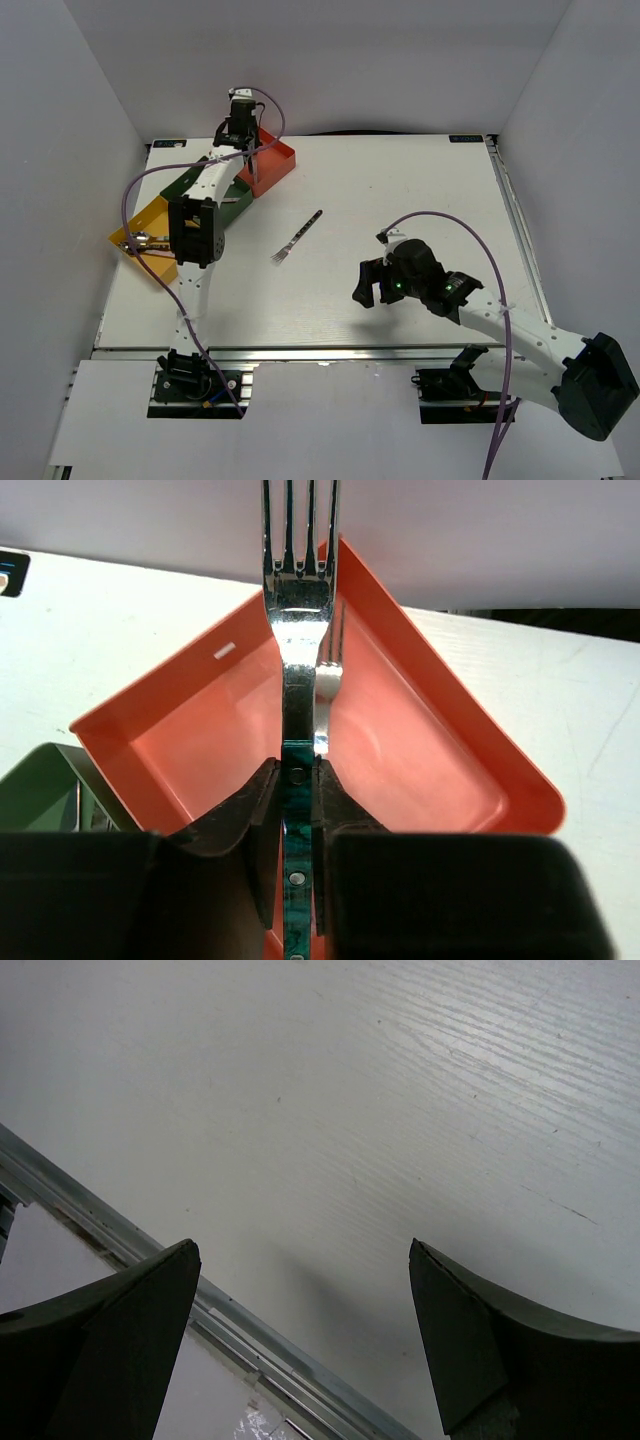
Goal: Sort the eating utensils into containers
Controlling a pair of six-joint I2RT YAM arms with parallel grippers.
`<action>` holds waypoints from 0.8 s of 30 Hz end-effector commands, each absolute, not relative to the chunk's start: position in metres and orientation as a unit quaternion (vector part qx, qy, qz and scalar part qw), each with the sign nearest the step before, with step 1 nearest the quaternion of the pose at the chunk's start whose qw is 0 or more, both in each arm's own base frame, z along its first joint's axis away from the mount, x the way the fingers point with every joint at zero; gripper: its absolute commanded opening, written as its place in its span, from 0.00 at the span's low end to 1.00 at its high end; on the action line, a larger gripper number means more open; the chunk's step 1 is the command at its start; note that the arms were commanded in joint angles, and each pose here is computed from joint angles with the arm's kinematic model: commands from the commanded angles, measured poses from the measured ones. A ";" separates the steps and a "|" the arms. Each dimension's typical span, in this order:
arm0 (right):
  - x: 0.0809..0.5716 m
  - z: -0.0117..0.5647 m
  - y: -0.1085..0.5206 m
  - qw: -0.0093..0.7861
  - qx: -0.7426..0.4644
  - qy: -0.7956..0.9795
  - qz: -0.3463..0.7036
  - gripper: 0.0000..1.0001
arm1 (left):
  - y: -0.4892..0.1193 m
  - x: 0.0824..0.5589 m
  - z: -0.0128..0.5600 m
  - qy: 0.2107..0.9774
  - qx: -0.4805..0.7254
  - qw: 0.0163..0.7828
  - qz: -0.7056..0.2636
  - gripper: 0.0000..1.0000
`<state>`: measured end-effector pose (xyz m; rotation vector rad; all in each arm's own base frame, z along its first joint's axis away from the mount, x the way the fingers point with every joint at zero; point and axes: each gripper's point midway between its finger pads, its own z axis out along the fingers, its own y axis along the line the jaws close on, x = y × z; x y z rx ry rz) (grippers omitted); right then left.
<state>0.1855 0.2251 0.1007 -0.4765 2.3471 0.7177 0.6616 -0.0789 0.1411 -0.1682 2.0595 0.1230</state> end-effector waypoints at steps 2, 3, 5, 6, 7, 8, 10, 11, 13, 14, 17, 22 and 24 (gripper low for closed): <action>0.194 0.111 0.232 0.333 -0.189 0.879 0.283 0.89 | -0.074 0.670 0.155 0.843 -0.073 0.531 0.046 0.40; 0.194 0.111 0.232 0.333 -0.190 0.880 0.282 0.89 | -0.076 0.669 0.158 0.843 -0.071 0.532 0.043 0.50; 0.195 0.112 0.231 0.334 -0.188 0.880 0.279 0.89 | -0.077 0.667 0.161 0.842 -0.068 0.534 0.037 0.71; 0.195 0.113 0.231 0.336 -0.188 0.880 0.277 0.89 | -0.078 0.665 0.178 0.837 -0.068 0.543 0.030 0.73; 0.196 0.113 0.230 0.336 -0.186 0.881 0.276 0.89 | -0.081 0.662 0.188 0.835 -0.071 0.546 0.023 0.75; 0.196 0.114 0.229 0.340 -0.185 0.880 0.275 0.89 | -0.084 0.660 0.201 0.831 -0.067 0.552 0.013 0.79; 0.196 0.116 0.228 0.342 -0.182 0.880 0.275 0.89 | -0.091 0.647 0.249 0.813 -0.069 0.578 -0.002 0.82; 0.197 0.117 0.227 0.345 -0.179 0.880 0.273 0.89 | -0.094 0.640 0.266 0.807 -0.069 0.586 -0.009 0.84; 0.197 0.121 0.227 0.348 -0.176 0.879 0.274 0.89 | -0.108 0.613 0.305 0.797 -0.065 0.599 -0.035 0.91; 0.197 0.124 0.226 0.353 -0.175 0.877 0.275 0.89 | -0.120 0.602 0.311 0.800 -0.050 0.595 -0.059 0.98; 0.197 0.130 0.224 0.362 -0.169 0.874 0.277 0.89 | -0.158 0.553 0.297 0.827 -0.001 0.554 -0.096 0.98; 0.188 0.131 0.220 0.355 -0.170 0.874 0.284 0.89 | -0.211 0.478 0.188 0.892 0.108 0.431 -0.088 0.96; 0.183 0.130 0.215 0.353 -0.169 0.876 0.283 0.89 | -0.221 0.460 0.152 0.909 0.134 0.385 -0.088 0.93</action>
